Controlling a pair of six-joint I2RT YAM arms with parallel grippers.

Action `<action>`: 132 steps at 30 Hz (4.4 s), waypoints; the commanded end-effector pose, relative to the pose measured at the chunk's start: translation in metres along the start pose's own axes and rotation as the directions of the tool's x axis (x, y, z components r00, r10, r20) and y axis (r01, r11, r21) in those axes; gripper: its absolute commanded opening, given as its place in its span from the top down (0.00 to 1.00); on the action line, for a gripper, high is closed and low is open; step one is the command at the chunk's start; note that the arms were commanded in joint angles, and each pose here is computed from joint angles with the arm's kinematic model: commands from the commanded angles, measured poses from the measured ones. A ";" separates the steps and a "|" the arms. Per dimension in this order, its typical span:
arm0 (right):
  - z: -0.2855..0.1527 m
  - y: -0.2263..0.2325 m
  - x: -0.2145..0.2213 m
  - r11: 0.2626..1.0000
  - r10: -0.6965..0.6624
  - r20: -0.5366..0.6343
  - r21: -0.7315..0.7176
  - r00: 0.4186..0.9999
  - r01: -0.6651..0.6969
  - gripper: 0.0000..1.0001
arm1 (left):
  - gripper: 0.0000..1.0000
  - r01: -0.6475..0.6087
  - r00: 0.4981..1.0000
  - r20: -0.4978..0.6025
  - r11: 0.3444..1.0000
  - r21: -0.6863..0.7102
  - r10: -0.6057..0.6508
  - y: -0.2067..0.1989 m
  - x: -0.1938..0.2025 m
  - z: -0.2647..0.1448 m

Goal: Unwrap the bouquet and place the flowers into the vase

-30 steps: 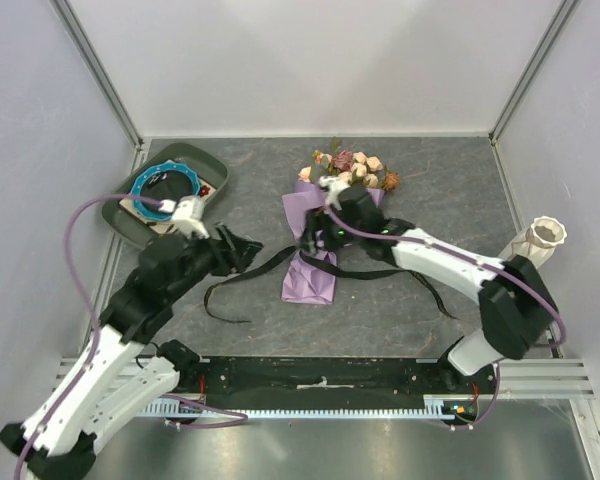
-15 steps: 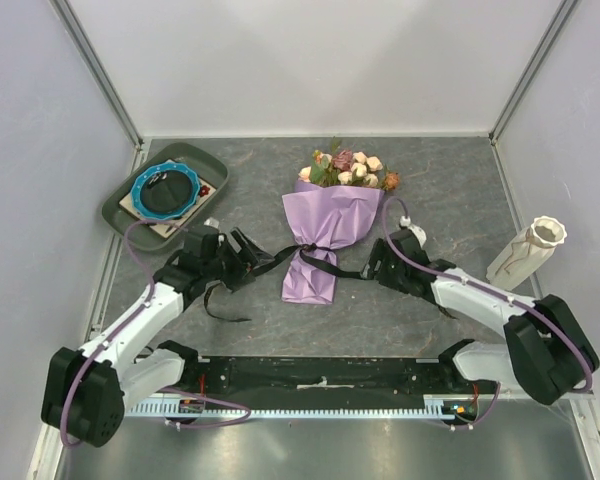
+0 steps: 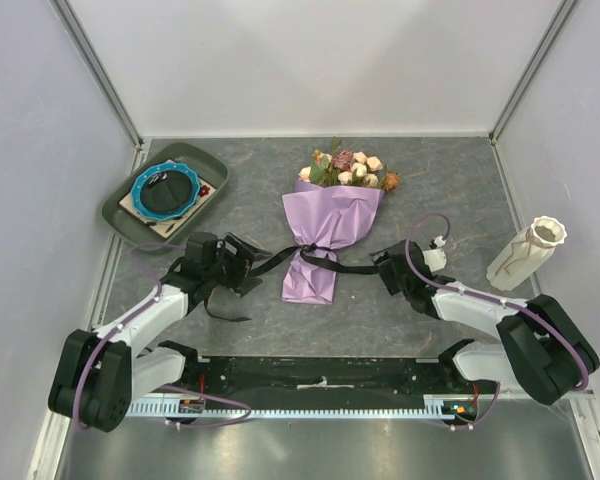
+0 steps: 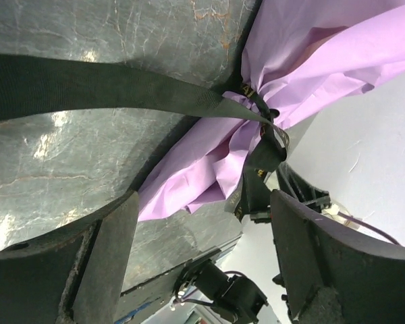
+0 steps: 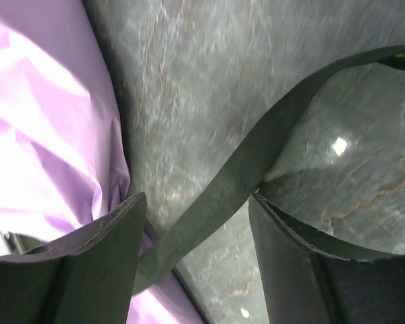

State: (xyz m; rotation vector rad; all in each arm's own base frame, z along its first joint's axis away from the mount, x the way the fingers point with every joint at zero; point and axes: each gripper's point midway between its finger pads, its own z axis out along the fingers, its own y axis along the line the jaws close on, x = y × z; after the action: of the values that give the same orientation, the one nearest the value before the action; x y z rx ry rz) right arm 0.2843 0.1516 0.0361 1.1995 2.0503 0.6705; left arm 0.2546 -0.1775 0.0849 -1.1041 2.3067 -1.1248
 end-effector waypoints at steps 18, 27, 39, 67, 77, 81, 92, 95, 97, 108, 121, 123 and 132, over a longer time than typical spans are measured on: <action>0.023 -0.059 -0.079 0.825 -0.343 0.221 0.536 0.913 0.180 0.13 | 0.21 -0.091 0.932 0.231 0.800 -0.593 0.277 0.066 -0.070 -0.070; 0.028 -0.013 -0.093 0.812 -0.479 0.238 0.484 0.845 0.324 1.00 | 0.21 0.037 0.940 0.279 0.755 -0.655 0.196 0.102 -0.089 -0.072; -0.114 0.235 0.008 0.660 -0.591 0.359 -0.300 0.722 0.689 1.00 | 0.11 0.094 0.955 0.271 0.741 -0.665 0.122 0.139 -0.083 -0.056; -0.263 0.276 0.068 -0.013 -0.710 0.469 -0.755 0.526 0.656 1.00 | 0.98 -0.635 0.763 0.362 0.725 0.266 0.536 -0.195 -0.055 -0.122; -0.274 0.219 0.139 -0.156 -0.842 0.313 -0.921 0.440 0.356 1.00 | 0.98 -0.698 0.685 0.254 0.516 0.496 0.683 -0.289 0.030 -0.109; -0.255 0.210 0.181 -0.171 -0.883 0.298 -0.924 0.362 0.343 1.00 | 0.98 -0.664 0.671 0.168 0.484 0.570 0.722 -0.307 0.066 -0.099; -0.170 0.240 0.219 -0.112 -0.761 0.415 -0.842 0.499 0.528 1.00 | 0.98 -0.576 0.638 0.080 0.406 0.710 0.766 -0.309 0.111 -0.154; -0.161 0.258 0.248 -0.126 -0.740 0.456 -0.816 0.494 0.564 0.98 | 0.98 -0.575 0.639 0.072 0.414 0.706 0.766 -0.308 0.112 -0.160; -0.151 0.272 0.269 -0.115 -0.755 0.440 -0.818 0.485 0.564 0.61 | 0.98 -0.572 0.639 0.062 0.419 0.705 0.767 -0.307 0.112 -0.159; -0.147 0.175 0.207 -0.016 -0.881 0.334 -0.729 0.335 0.684 0.14 | 0.98 -0.611 0.602 0.004 0.457 0.646 0.799 -0.277 0.107 -0.126; -0.123 0.089 0.046 0.369 -0.840 0.200 -0.470 0.504 0.802 0.04 | 0.98 -0.729 0.600 0.051 0.519 0.446 0.798 -0.185 0.082 -0.104; -0.110 0.092 0.044 0.369 -0.853 0.176 -0.461 0.491 0.807 0.10 | 0.98 -0.753 0.622 0.043 0.583 0.305 0.782 -0.151 0.065 -0.097; -0.030 0.120 0.069 0.057 -0.973 0.171 -0.470 0.154 0.881 0.67 | 0.98 -0.688 0.719 0.093 0.724 -0.051 0.689 -0.064 0.017 -0.080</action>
State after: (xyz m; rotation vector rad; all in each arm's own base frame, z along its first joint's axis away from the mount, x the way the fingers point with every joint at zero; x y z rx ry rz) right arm 0.2801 0.2315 0.1139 -0.4205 2.1630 0.4833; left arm 0.2224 -0.2001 0.2122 -0.0795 2.2850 -0.8995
